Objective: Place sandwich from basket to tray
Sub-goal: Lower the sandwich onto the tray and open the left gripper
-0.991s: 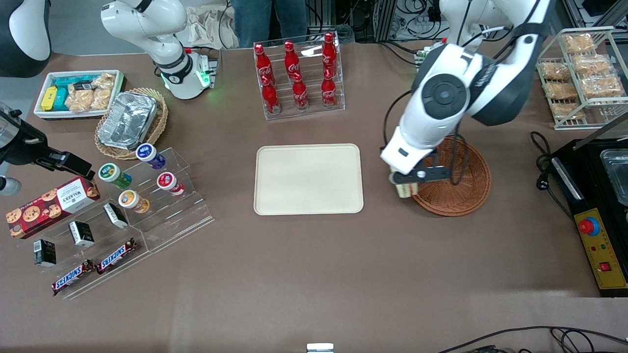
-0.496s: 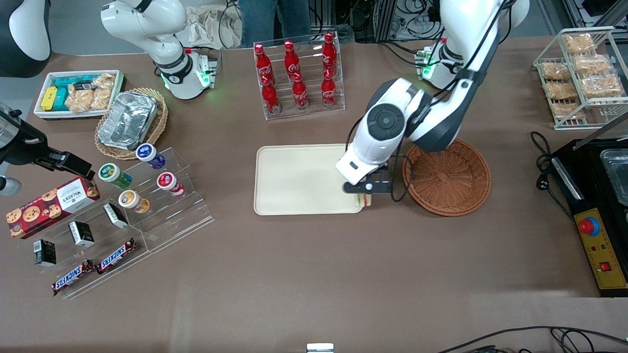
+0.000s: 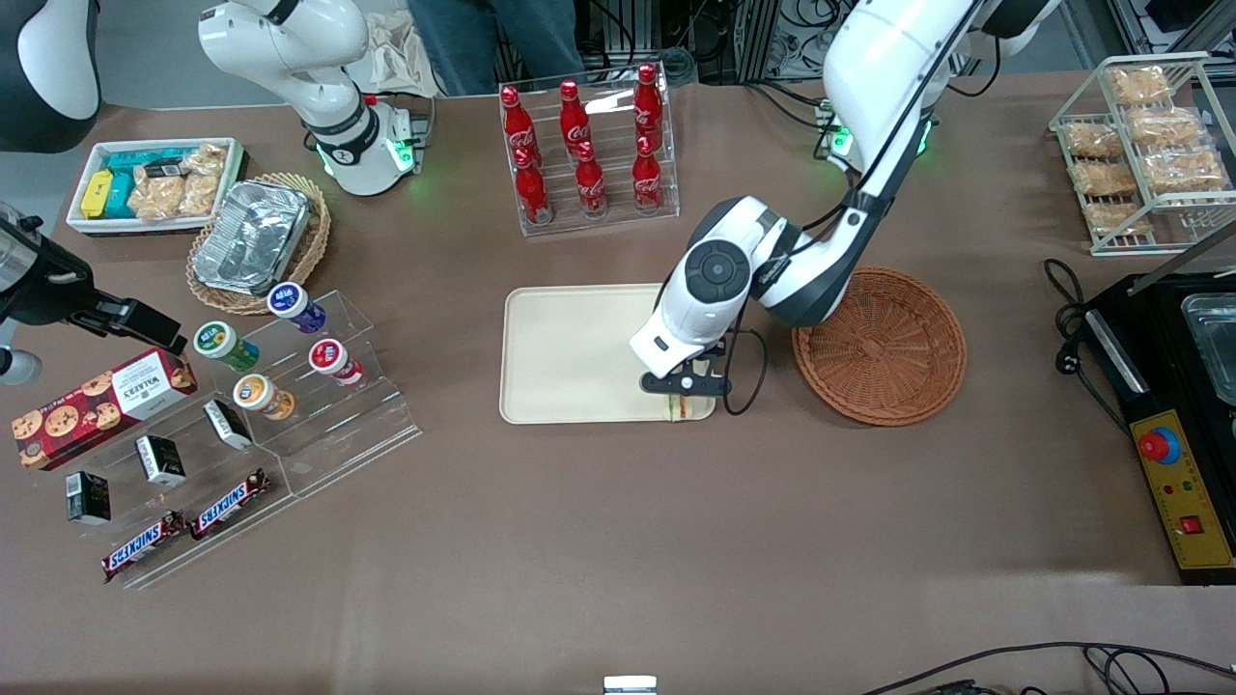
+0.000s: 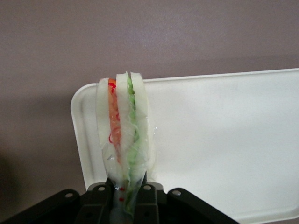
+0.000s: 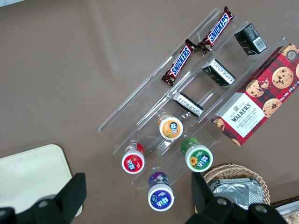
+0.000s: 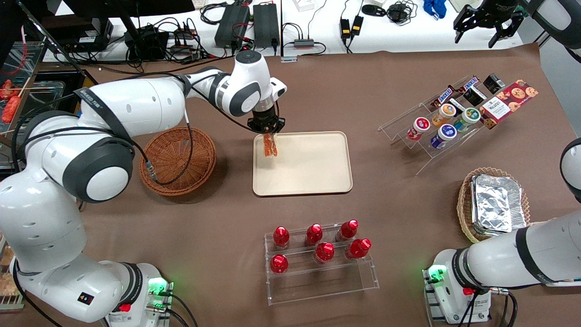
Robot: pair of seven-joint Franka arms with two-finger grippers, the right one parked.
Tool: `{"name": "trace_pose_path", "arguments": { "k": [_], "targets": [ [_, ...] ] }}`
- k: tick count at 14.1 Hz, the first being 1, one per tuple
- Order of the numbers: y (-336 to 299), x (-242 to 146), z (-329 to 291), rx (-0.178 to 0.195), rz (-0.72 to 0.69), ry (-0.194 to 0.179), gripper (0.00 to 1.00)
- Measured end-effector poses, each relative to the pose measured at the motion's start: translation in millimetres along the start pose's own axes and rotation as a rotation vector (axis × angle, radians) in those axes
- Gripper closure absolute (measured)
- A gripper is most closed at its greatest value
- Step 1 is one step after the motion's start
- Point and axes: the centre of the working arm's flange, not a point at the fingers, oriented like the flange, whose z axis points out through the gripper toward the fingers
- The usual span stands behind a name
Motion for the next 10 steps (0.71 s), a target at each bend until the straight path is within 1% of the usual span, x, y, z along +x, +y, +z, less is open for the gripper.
{"name": "trace_pose_path", "arguments": {
  "k": [3, 4, 5, 6, 7, 8, 9, 10],
  "targets": [
    [-4.4, 1.2, 19.4, 0.013, -0.001, -0.017, 0.83],
    [-4.5, 1.1, 19.8, 0.014, 0.0, -0.017, 0.77],
    [-5.0, 0.7, 19.4, 0.018, 0.0, -0.021, 0.69],
    [-6.6, -0.3, 19.0, 0.028, -0.001, -0.032, 0.58],
    [-9.0, -1.4, 15.6, 0.041, -0.003, -0.047, 0.49],
    [-11.5, -2.3, 7.5, 0.055, -0.004, -0.058, 0.38],
    [-14.5, -2.9, -4.7, 0.069, -0.007, -0.065, 0.29],
    [-20.4, -2.0, -20.5, 0.083, -0.015, -0.069, 0.19]
  ]
}}
